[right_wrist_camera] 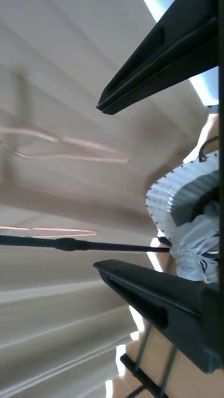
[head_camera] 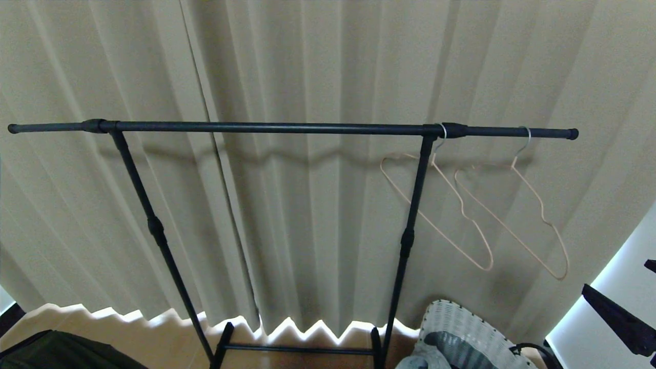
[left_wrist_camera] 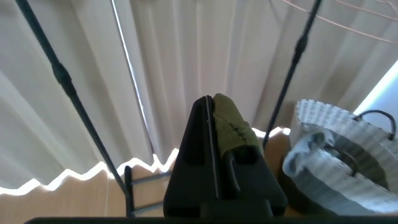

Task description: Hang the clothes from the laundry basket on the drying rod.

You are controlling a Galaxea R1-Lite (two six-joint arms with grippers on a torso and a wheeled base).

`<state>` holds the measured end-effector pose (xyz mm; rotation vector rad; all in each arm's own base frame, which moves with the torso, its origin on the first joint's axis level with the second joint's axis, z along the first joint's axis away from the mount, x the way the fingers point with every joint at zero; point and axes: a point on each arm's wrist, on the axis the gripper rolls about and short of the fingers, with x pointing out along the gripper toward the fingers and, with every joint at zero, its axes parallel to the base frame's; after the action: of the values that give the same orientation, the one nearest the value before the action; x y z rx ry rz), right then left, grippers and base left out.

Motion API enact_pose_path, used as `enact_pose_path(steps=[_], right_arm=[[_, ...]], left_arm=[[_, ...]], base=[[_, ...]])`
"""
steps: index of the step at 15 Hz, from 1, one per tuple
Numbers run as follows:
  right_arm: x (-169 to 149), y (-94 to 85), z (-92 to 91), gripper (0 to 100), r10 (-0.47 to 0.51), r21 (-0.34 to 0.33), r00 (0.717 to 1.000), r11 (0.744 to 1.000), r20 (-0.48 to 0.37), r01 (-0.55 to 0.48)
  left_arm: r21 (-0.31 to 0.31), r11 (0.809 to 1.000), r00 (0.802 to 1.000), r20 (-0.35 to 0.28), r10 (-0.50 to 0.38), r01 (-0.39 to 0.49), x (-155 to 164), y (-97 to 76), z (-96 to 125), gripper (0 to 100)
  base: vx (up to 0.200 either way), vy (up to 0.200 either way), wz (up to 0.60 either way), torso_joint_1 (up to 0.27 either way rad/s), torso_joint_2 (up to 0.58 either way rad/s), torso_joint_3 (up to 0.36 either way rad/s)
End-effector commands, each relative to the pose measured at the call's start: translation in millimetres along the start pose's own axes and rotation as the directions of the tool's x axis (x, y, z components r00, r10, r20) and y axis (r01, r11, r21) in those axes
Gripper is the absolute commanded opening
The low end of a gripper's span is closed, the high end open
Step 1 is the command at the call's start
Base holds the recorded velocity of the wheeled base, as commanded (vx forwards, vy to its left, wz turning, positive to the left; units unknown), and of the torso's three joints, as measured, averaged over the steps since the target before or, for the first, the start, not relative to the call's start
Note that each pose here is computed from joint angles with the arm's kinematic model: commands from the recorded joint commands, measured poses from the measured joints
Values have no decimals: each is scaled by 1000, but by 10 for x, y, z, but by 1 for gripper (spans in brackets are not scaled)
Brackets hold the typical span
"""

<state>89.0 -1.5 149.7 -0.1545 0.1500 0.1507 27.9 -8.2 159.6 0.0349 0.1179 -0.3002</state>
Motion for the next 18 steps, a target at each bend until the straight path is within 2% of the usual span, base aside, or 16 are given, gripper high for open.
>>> enact_pose_path(steps=[1, 2, 5, 7, 8, 10, 12, 14, 16, 18], right_arm=[[-9, 3, -5, 100, 1, 2, 1000, 1000, -11, -1], [1, 2, -12, 100, 4, 5, 1000, 1000, -27, -4], [118, -41, 78, 100, 8, 12, 998, 1000, -55, -8], [294, -155, 200, 100, -23, 30, 994, 999, -111, 26], [429, -219, 305, 100, -16, 44, 986, 999, -164, 23], [549, -284, 389, 100, -9, 65, 971, 998, -240, 25], [793, -397, 516, 100, 13, 99, 931, 995, -365, 25], [1047, -494, 467, 100, 3, 112, 898, 992, -440, 52], [1255, -554, 371, 100, -47, 91, 866, 990, -497, 106], [1327, -569, 333, 100, -47, 92, 861, 990, -507, 108]], left_arm=[[3, 1000, 1000, -3, 0, 0, 1, 0, -14, 0], [8, 1000, 1000, -10, 0, 0, 5, -1, -36, 0], [32, 999, 1000, -23, 1, 0, 12, -1, -79, 0], [44, 999, 1000, -27, 1, 0, 12, -1, -97, 0], [49, 999, 1000, -20, 1, 0, -5, -2, -109, 0], [53, 999, 1000, -7, 0, 1, -25, -4, -112, 0], [66, 998, 1000, -9, -9, 10, -28, -7, -122, 0], [69, 997, 1000, -1, -24, 24, -38, -11, -120, 0], [71, 997, 1000, 1, -27, 27, -42, -12, -122, 0], [74, 997, 1000, -1, -27, 27, -41, -12, -126, 0]], base=[[200, 0, 0, -2, -2, 2], [200, 0, 0, 2, 7, 2], [0, 0, 0, 0, 0, 0], [0, 0, 0, 0, 0, 0], [0, 0, 0, 0, 0, 0], [0, 0, 0, 0, 0, 0], [0, 0, 0, 0, 0, 0], [0, 0, 0, 0, 0, 0], [0, 0, 0, 0, 0, 0], [0, 0, 0, 0, 0, 0]])
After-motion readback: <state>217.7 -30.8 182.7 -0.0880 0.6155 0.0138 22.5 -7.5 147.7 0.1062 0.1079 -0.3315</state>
